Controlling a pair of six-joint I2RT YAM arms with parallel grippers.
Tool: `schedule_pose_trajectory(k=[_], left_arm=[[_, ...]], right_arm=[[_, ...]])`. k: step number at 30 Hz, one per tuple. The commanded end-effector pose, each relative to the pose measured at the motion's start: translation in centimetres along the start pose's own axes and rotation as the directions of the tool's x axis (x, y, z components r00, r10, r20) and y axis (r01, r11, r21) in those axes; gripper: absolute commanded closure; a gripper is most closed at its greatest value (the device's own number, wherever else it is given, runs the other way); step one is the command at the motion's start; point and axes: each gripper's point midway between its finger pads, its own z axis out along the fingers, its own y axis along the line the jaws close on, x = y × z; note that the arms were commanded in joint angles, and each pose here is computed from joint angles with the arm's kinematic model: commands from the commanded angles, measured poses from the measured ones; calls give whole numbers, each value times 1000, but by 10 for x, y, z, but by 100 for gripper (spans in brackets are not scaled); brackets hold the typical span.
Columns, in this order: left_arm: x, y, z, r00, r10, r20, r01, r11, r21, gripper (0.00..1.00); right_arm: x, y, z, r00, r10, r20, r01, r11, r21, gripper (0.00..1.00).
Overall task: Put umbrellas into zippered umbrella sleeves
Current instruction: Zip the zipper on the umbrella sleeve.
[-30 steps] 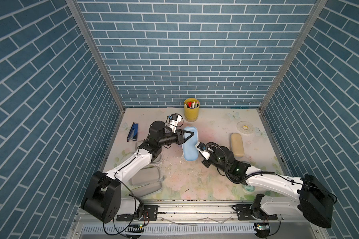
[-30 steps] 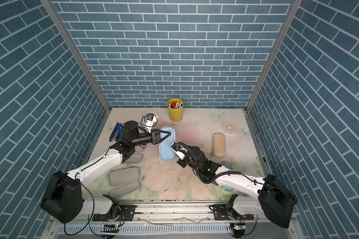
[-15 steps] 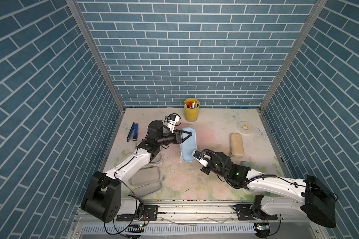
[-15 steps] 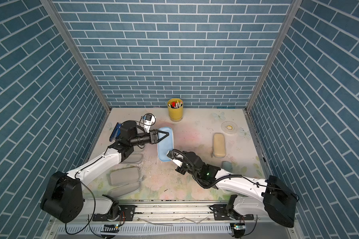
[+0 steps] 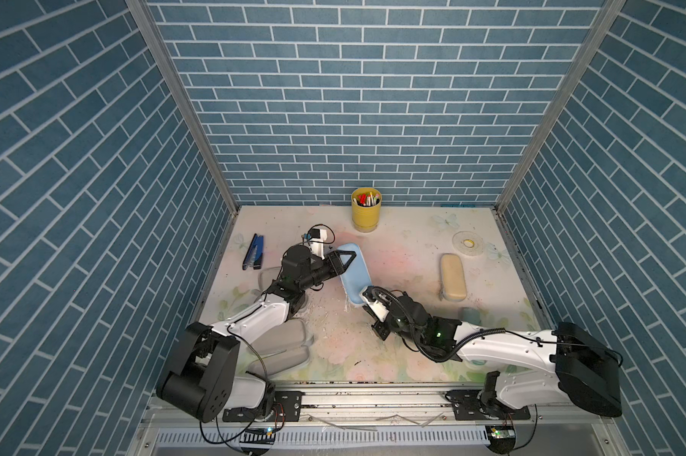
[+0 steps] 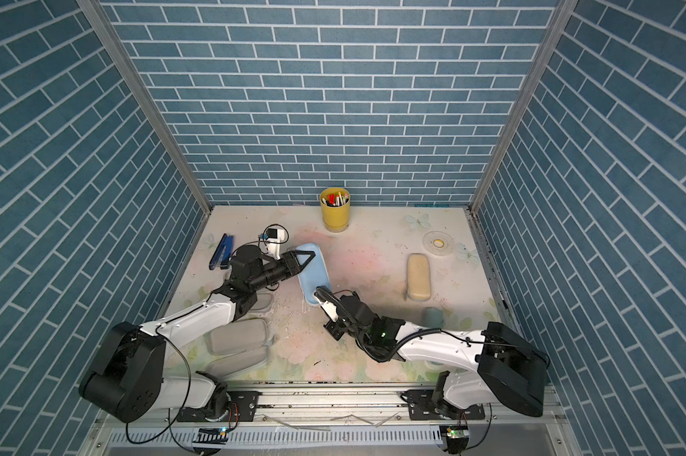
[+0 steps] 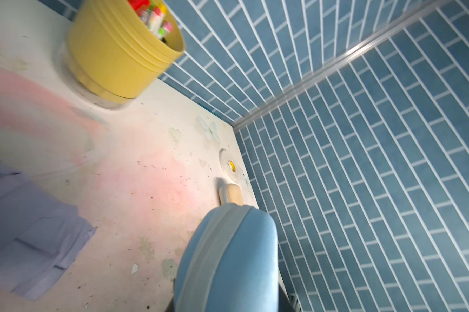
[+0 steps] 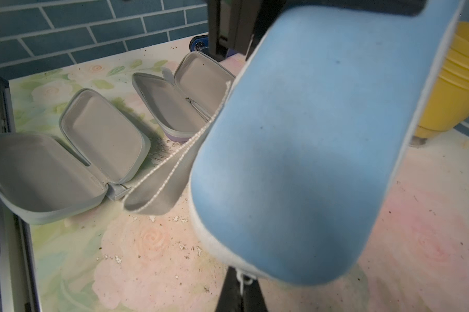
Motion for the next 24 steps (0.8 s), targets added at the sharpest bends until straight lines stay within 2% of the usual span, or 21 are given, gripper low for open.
schedule_pose_trajectory(k=[1,5,8,13,21,24], left_arm=[[-75,9,-23,898,53,437,6,991,-132,100],[-67,27,-30,867,64,494,65,969,-238,100],[-68,38,-36,845,64,531,96,959,-268,100],[-67,36,-32,838,71,542,94,958,-271,100],[-44,39,-23,829,43,557,128,956,-265,100],[-40,31,-15,842,40,538,112,963,-247,100]], right_arm=[[-54,48,-9,982,130,140,-99,973,-208,100],[-58,51,-3,979,137,150,-107,975,-193,100],[-57,58,1,982,119,144,-90,977,-194,100],[-66,64,3,977,137,164,-101,972,-210,100],[-103,75,10,951,195,238,-129,955,-268,100],[-116,78,14,939,215,267,-138,950,-279,100]])
